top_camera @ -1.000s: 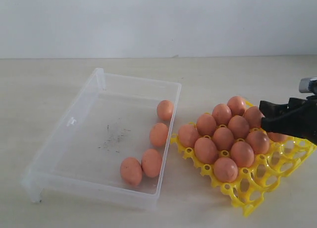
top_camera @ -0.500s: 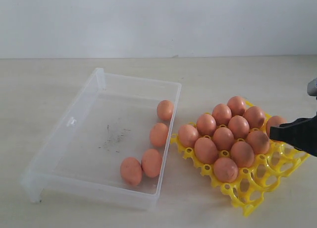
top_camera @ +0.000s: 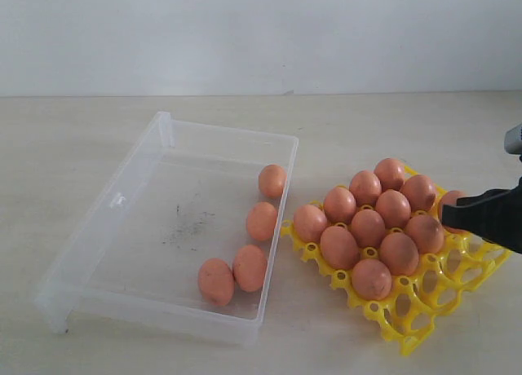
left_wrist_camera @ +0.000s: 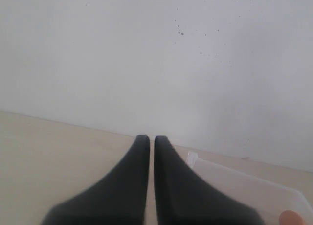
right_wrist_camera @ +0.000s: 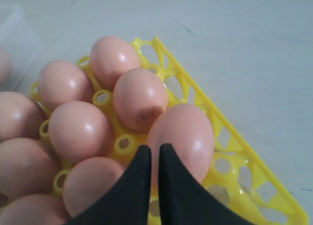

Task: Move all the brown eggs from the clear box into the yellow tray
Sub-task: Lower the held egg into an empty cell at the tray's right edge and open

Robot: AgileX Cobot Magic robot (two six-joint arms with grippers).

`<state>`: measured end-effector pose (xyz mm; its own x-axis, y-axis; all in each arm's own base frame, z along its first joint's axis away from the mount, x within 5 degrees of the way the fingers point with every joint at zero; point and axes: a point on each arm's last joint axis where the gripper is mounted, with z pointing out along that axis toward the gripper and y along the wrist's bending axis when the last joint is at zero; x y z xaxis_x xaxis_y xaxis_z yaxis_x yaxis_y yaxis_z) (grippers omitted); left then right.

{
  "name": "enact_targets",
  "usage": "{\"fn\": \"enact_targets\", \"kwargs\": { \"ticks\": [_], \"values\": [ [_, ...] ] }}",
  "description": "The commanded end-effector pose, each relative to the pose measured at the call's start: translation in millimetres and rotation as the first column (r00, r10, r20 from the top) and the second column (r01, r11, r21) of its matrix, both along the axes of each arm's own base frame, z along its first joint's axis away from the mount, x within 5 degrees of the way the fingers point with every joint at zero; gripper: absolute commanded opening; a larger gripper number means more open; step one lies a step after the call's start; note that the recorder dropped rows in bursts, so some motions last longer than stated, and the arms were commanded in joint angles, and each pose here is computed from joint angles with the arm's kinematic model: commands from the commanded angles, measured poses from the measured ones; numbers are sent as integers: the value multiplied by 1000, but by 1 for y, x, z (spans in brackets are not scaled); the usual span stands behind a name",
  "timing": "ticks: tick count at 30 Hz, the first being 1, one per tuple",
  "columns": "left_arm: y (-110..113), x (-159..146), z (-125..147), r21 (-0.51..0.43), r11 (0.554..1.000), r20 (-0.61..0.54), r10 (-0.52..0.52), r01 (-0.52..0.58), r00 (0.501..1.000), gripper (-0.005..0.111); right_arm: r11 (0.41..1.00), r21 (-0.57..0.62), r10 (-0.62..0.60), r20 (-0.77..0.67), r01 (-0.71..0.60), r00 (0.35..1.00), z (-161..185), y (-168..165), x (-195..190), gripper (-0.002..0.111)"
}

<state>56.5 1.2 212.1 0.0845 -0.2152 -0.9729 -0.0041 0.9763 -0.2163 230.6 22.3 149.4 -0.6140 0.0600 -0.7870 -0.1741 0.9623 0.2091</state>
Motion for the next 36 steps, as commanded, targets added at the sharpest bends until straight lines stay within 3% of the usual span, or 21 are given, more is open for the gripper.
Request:
{"fn": "enact_targets", "kwargs": {
  "ticks": [1,18,31,36],
  "values": [
    [0,0,1,4,1000,5,-7,7,1000,4,1000,-19,8,17,-8,1000,3,0,1,1],
    [0,0,1,4,1000,5,-7,7,1000,4,999,-27,-22,36,23,999,2,-3,3,1],
    [0,0,1,4,1000,5,-7,7,1000,4,999,-41,-16,-93,13,996,-29,-3,8,1],
    [0,0,1,4,1000,5,-7,7,1000,4,998,-43,45,-56,-47,997,-20,3,6,1]
  ]
}}
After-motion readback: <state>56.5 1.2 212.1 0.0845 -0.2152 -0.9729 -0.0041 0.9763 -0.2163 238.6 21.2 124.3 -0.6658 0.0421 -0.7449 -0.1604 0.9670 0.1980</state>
